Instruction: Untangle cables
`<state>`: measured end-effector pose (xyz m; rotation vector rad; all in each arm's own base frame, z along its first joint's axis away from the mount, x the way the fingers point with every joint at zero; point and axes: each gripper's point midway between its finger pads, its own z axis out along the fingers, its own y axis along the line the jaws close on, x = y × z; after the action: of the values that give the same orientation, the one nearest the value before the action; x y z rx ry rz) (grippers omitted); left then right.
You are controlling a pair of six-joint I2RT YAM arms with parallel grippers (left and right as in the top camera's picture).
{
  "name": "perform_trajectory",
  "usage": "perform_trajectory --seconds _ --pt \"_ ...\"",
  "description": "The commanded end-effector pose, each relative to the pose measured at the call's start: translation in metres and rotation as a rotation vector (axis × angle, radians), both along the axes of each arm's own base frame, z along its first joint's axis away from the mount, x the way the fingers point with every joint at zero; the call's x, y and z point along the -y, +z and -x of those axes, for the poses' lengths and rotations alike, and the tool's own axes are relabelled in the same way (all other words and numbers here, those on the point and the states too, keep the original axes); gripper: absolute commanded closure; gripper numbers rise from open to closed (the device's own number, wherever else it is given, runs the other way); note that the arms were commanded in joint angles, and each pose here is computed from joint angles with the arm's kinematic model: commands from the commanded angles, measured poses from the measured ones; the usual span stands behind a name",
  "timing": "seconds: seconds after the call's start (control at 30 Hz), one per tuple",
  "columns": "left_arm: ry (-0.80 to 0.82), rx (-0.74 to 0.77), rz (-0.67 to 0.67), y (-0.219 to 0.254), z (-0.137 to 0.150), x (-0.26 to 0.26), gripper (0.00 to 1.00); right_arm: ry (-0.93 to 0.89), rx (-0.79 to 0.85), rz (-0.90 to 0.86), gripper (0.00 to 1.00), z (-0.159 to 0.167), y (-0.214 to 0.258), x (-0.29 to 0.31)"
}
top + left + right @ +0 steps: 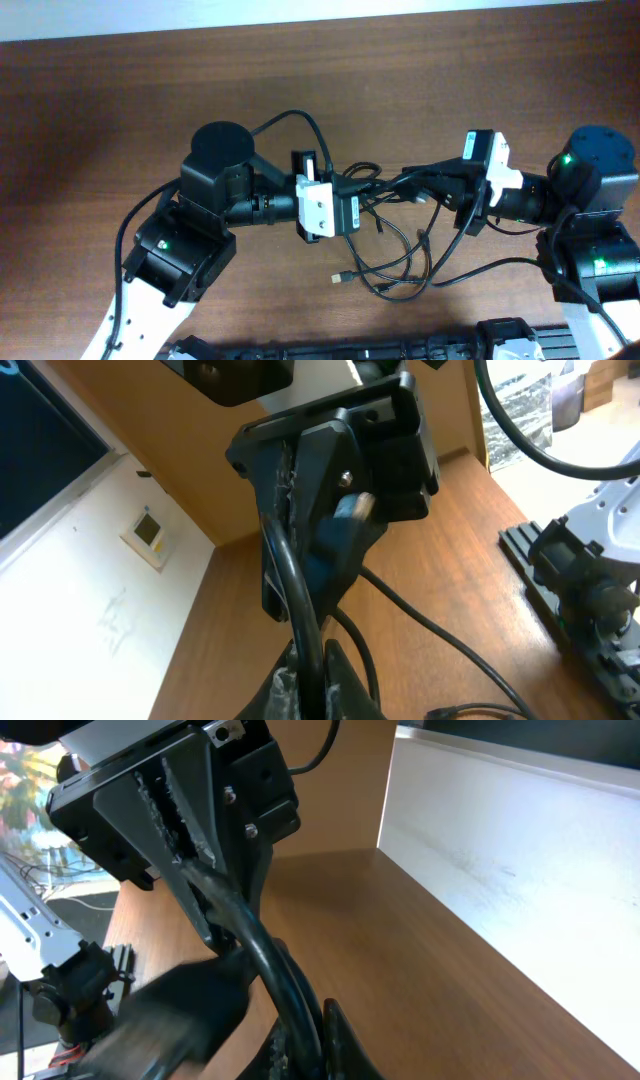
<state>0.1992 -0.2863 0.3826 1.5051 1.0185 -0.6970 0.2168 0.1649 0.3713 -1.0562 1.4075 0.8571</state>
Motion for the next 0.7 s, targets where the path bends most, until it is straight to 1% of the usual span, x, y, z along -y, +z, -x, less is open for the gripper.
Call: perform_trajectory --seconds 0.0,0.07,0.1,0.13,0.17,0.27,0.3,0.33,0.37,0.4,0.43,0.47,0.53,0.6,0.67 --pt "0.095 -0.103 0.003 -0.001 -0.012 -0.001 0.97 0.005 0.008 -0.005 0.96 0.003 0.005 -0.001" --pt "0.195 -0.154 0.0 -0.004 -0.026 -0.005 0.88 0.001 -0.004 -0.009 0.96 0.003 0.005 -0.001" --pt "0.215 -0.163 -0.001 -0.004 -0.029 -0.006 0.8 -0.012 -0.023 -0.014 0.96 0.001 0.005 0.0" --pt "0.254 -0.18 -0.001 -0.005 -0.035 -0.008 0.5 -0.046 -0.051 -0.018 0.96 -0.004 0.004 0.002" --pt "0.275 -0.193 0.001 -0.006 -0.037 -0.01 0.48 -0.08 -0.067 -0.016 0.96 -0.009 0.003 0.004" --pt "0.341 -0.228 -0.011 -0.011 -0.045 -0.014 0.34 -0.093 -0.066 -0.015 0.96 -0.011 0.003 0.005" --pt "0.396 -0.241 -0.036 -0.019 -0.052 -0.02 0.19 -0.097 -0.087 -0.028 0.96 -0.011 0.004 0.005" --pt "0.438 -0.251 -0.06 -0.025 -0.056 -0.024 0.08 -0.099 -0.096 -0.037 0.96 -0.012 0.006 0.005" --pt "0.493 -0.276 -0.077 -0.032 -0.061 -0.03 0.03 -0.101 -0.099 -0.047 0.96 -0.012 0.008 0.005" --pt "0.579 -0.316 -0.095 -0.04 -0.07 -0.039 0.01 -0.103 -0.097 -0.058 0.96 -0.013 0.012 0.005" --pt "0.652 -0.341 -0.125 -0.05 -0.075 -0.049 0.01 -0.1 -0.09 -0.067 0.96 -0.013 0.015 0.005" --pt "0.691 -0.356 -0.163 -0.059 -0.076 -0.056 0.01 -0.102 -0.09 -0.082 0.96 -0.014 0.02 0.005" --pt "0.699 -0.377 -0.175 -0.063 -0.075 -0.057 0.01 -0.086 -0.073 -0.087 0.96 -0.012 0.024 0.004" --pt "0.72 -0.424 -0.139 -0.062 -0.078 -0.055 0.01 -0.017 -0.051 -0.095 0.96 -0.002 0.029 -0.001" --pt "0.751 -0.512 -0.088 -0.062 -0.085 -0.051 0.01 0.017 -0.037 -0.098 0.96 0.004 0.031 -0.003"
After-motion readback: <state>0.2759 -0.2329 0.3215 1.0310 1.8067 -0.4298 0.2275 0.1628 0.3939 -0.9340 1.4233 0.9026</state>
